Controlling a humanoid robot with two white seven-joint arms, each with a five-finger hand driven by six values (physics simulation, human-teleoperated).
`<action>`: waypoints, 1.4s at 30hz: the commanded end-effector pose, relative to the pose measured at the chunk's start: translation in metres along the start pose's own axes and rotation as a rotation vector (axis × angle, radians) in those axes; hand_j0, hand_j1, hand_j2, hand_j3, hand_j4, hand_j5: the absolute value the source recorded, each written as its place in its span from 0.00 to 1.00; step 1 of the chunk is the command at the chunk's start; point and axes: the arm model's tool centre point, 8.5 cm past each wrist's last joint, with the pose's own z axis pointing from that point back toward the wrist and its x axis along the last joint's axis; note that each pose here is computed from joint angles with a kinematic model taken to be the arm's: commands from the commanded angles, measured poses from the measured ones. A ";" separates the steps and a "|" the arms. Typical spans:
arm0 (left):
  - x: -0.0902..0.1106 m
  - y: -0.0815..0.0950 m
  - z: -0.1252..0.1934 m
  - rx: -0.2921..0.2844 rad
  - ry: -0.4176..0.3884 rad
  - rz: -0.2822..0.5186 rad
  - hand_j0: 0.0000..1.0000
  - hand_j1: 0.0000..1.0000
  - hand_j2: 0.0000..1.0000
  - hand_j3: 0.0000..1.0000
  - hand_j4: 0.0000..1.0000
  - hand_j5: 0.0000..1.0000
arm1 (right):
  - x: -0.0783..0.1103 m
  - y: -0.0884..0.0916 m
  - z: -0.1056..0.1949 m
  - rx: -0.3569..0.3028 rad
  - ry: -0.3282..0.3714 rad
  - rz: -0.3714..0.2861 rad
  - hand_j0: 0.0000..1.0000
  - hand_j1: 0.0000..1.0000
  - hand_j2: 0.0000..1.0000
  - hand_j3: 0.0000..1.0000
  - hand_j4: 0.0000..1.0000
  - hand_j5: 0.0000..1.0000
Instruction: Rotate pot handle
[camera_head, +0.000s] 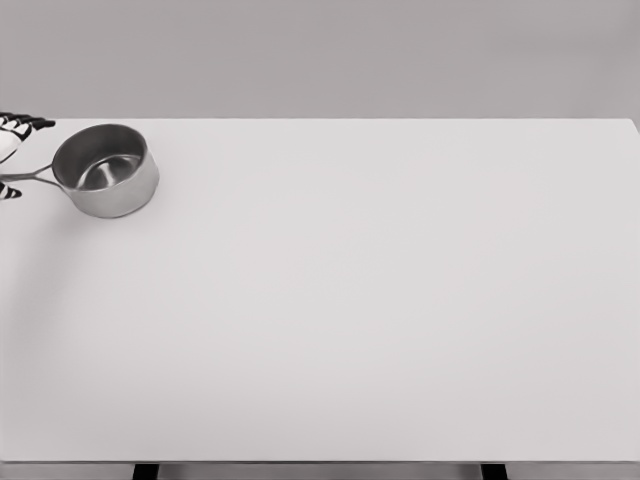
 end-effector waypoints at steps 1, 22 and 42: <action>-0.001 -0.002 0.000 -0.002 0.004 0.003 1.00 1.00 1.00 1.00 1.00 1.00 | 0.000 0.000 0.000 -0.002 0.000 -0.001 1.00 1.00 1.00 1.00 1.00 1.00; -0.010 0.002 -0.004 -0.025 0.040 -0.022 1.00 1.00 1.00 1.00 1.00 1.00 | 0.000 0.000 0.000 0.000 0.000 -0.001 1.00 1.00 1.00 1.00 1.00 1.00; -0.016 0.014 -0.019 -0.043 0.076 -0.045 1.00 1.00 1.00 1.00 1.00 1.00 | 0.000 0.000 0.000 0.000 0.000 -0.001 1.00 1.00 1.00 1.00 1.00 1.00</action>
